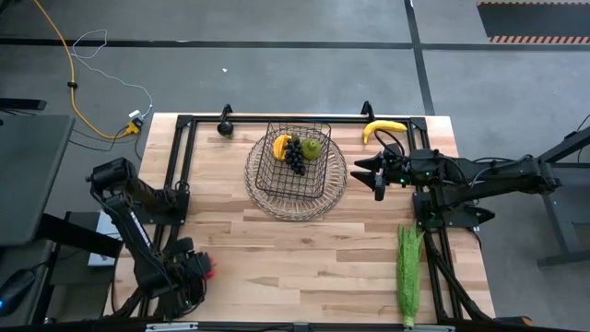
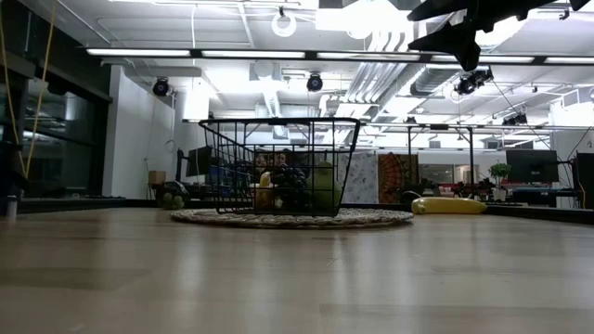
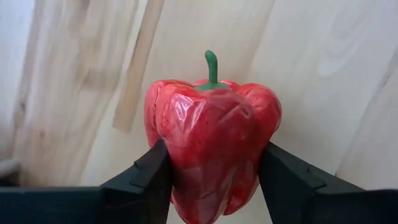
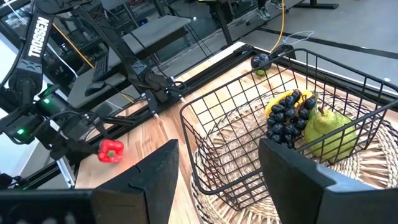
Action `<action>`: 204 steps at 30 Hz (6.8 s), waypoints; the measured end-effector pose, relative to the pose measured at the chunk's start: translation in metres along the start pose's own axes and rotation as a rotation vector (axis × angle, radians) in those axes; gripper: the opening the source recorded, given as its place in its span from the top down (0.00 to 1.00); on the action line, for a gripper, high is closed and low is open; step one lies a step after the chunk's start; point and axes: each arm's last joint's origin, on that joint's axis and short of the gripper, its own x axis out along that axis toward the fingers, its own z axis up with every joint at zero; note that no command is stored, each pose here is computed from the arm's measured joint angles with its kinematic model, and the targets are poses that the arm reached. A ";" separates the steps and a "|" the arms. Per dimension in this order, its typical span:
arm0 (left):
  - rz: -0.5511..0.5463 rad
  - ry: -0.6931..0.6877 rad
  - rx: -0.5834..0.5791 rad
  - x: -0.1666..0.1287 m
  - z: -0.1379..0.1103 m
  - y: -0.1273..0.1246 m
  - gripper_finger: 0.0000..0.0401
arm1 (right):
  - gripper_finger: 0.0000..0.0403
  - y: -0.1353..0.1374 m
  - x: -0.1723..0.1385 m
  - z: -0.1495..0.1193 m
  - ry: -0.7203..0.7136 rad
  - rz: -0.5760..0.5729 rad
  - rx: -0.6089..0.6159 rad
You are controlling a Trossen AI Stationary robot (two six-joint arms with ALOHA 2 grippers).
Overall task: Build produce basket
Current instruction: Put the bell pepper into the wire basket, then put the leaf lettuce into the wire basket
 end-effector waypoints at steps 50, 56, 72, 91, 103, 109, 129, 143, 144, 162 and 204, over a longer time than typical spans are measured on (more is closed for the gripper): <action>-0.572 -1.217 -0.253 -0.030 0.225 0.211 0.49 | 0.47 0.001 0.000 0.001 -0.014 0.007 -0.098; -0.430 -1.173 -0.368 -0.022 0.231 0.215 0.49 | 0.47 0.001 0.000 0.001 -0.014 0.007 -0.098; -0.090 -0.282 -0.395 0.029 0.305 0.251 0.49 | 0.47 0.000 0.000 0.002 -0.021 -0.006 -0.098; -0.089 -0.183 -0.257 0.043 0.310 0.252 0.20 | 0.47 0.000 0.000 0.001 -0.014 -0.010 -0.099; -0.213 -0.509 -0.295 -0.043 0.298 0.269 0.20 | 0.47 0.000 0.000 0.001 -0.013 -0.007 -0.099; -0.278 -0.884 -0.277 -0.106 0.271 0.265 0.21 | 0.47 0.000 0.000 0.001 -0.013 -0.007 -0.115; -0.411 -1.367 -0.311 -0.088 0.159 0.257 0.21 | 0.47 0.000 0.000 0.001 -0.012 -0.009 -0.153; -0.382 -1.378 -0.276 -0.089 0.158 0.257 0.21 | 0.47 0.000 0.000 0.001 -0.013 -0.011 -0.160; -0.382 -1.378 -0.276 -0.089 0.158 0.257 0.21 | 0.47 0.000 0.000 0.001 -0.013 -0.011 -0.160; -0.517 -1.340 -0.111 -0.088 0.157 0.247 0.21 | 0.47 0.000 0.000 0.001 -0.012 -0.006 -0.213; -0.501 -1.329 -0.100 -0.087 0.156 0.246 0.21 | 0.47 0.054 -0.026 -0.089 1.197 -0.171 0.738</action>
